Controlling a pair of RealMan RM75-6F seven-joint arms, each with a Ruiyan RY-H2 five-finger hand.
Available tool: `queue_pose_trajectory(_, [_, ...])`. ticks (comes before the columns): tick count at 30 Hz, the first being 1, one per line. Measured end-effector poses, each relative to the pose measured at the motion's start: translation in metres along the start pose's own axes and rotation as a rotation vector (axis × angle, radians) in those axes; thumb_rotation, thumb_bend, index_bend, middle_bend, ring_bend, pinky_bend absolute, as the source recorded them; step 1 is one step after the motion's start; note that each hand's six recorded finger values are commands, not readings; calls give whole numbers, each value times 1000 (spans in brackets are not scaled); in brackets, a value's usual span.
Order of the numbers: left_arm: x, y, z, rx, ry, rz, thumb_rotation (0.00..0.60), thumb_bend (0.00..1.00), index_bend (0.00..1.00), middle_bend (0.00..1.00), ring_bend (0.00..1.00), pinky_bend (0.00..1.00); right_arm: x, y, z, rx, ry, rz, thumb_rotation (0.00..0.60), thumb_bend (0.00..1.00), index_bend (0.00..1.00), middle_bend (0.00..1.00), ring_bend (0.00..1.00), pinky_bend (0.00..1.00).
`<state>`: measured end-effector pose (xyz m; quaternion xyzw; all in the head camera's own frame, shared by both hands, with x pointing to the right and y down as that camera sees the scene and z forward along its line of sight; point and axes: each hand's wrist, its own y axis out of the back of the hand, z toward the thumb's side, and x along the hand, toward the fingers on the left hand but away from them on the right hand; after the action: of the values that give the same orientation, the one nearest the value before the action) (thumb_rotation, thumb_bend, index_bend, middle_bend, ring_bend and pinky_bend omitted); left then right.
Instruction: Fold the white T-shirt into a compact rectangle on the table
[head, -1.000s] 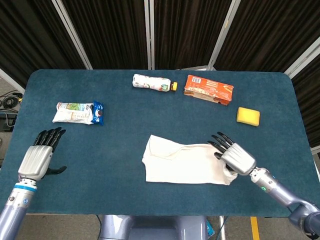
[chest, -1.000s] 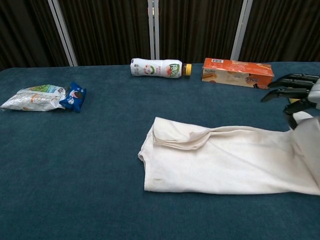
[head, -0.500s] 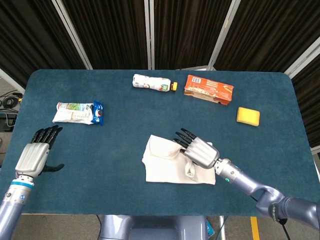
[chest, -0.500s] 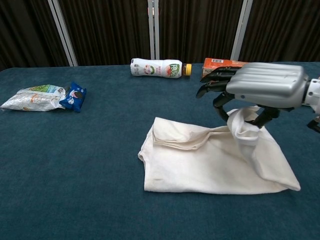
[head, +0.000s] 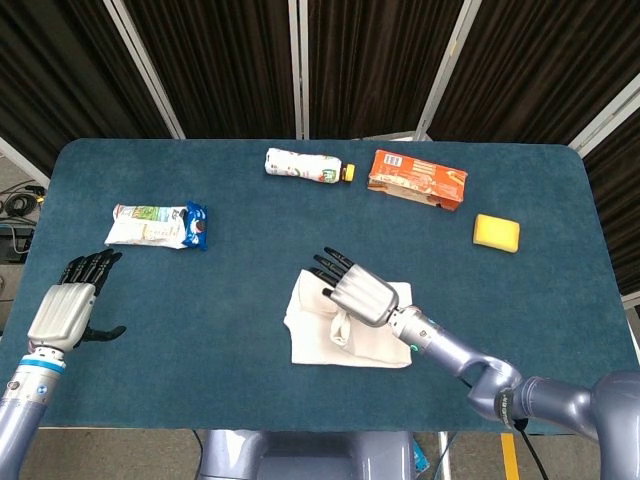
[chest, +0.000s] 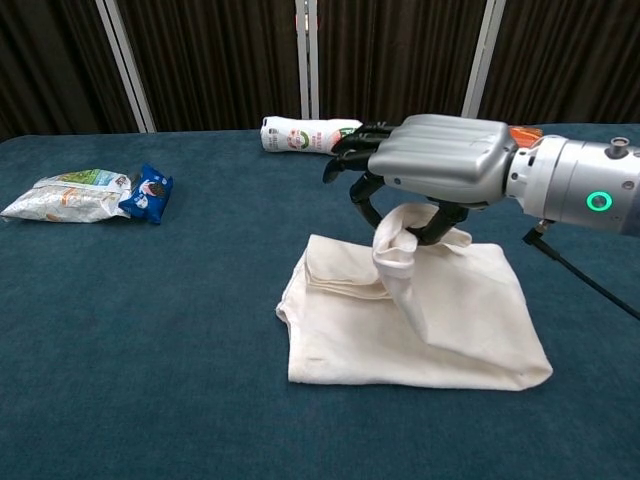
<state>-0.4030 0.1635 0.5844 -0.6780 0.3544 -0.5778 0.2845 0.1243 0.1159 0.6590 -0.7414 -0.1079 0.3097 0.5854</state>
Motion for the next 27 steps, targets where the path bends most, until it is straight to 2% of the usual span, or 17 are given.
queue_pose_trajectory(11, [1,0,0,1,1,0,600,125,0,0,0,0,-24,-1,28,22,54,-27,600,431,712,132,0,0])
queue_pose_trajectory(27, [1,-2,1,5,-2,-9,600,125,0,0,0,0,-48,-14,60,72,96,4,600,430,713,133,0,0])
